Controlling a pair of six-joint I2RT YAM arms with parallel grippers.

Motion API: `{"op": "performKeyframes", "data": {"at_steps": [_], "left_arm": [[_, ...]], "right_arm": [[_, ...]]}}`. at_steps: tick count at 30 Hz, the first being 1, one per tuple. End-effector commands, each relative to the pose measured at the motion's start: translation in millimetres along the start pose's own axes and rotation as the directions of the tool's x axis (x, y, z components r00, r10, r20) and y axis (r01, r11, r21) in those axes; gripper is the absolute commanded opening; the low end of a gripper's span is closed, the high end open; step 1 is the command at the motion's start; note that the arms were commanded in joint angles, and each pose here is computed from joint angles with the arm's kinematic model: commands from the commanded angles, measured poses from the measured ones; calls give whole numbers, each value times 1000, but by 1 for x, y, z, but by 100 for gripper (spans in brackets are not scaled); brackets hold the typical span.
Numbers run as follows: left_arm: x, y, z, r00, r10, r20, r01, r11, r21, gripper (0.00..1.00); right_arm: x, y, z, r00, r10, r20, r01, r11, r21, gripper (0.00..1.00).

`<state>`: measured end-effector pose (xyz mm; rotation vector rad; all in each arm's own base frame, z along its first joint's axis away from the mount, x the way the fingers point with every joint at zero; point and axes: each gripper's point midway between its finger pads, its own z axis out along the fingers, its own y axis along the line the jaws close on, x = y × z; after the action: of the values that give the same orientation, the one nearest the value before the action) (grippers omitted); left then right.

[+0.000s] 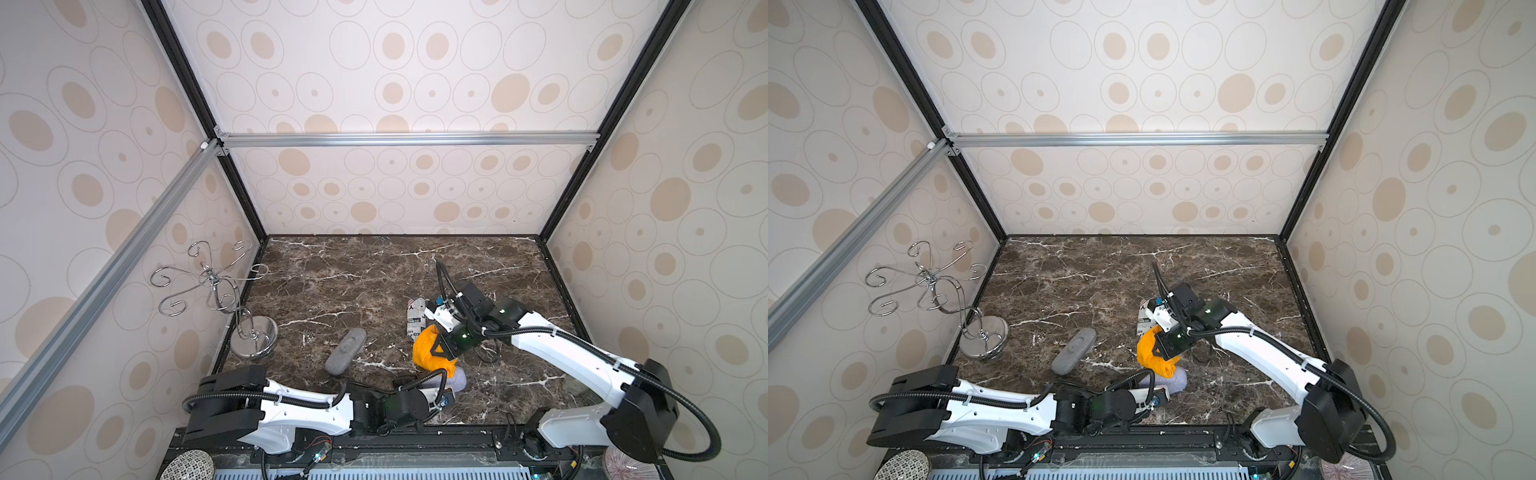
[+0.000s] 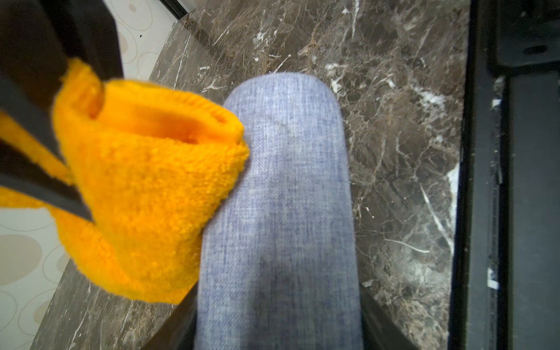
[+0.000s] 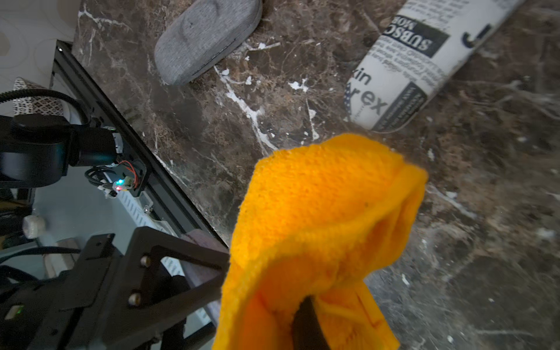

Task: Wipe the eyeglass case
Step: Wipe the dirt from the eyeglass case.

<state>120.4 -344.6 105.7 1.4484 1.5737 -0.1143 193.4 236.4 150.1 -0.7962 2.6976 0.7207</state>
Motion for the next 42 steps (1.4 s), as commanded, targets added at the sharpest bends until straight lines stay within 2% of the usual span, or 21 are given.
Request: {"op": "performKeyframes", "data": {"at_steps": [1, 3, 8, 13, 20, 22, 26, 30, 36, 39, 42], "left_arm": [[-22, 24, -11, 995, -77, 68, 83, 994, -77, 47], [-20, 23, -12, 995, -78, 68, 83, 994, -72, 47], [-20, 23, -13, 995, -73, 70, 78, 995, -68, 47], [-25, 21, -10, 993, -79, 87, 84, 994, -62, 47], [-39, 20, -5, 985, -116, 128, 123, 991, -52, 47], [-38, 20, -4, 986, -114, 122, 121, 991, -56, 47], [-31, 21, -5, 988, -113, 108, 121, 990, -69, 47], [-24, 27, -9, 987, -128, 102, 138, 986, -97, 47], [-22, 32, -11, 985, -136, 103, 147, 983, -107, 47], [-21, 29, -11, 984, -144, 104, 153, 984, -91, 47], [-22, 29, -11, 983, -148, 109, 157, 984, -85, 47]], "right_arm": [[34, -28, -9, 996, 45, -76, -34, 989, 145, 0], [34, -31, -14, 997, 49, -58, -40, 987, 155, 0], [24, -14, -18, 998, 34, -46, -31, 997, 74, 0], [2, 23, -9, 1000, -10, -22, 8, 997, -75, 0], [-15, 46, 14, 1000, -24, -17, 22, 990, -140, 0], [-15, 41, 18, 1000, -13, -20, 11, 994, -110, 0], [-7, 2, 8, 999, 38, -6, -37, 997, 74, 0], [8, -30, -8, 993, 120, 6, -119, 984, 132, 0], [26, -53, -33, 993, 120, 3, -116, 955, 271, 0], [25, -53, -38, 992, 124, 29, -127, 955, 269, 0], [15, -33, -36, 993, 107, 47, -114, 981, 159, 0]]}}
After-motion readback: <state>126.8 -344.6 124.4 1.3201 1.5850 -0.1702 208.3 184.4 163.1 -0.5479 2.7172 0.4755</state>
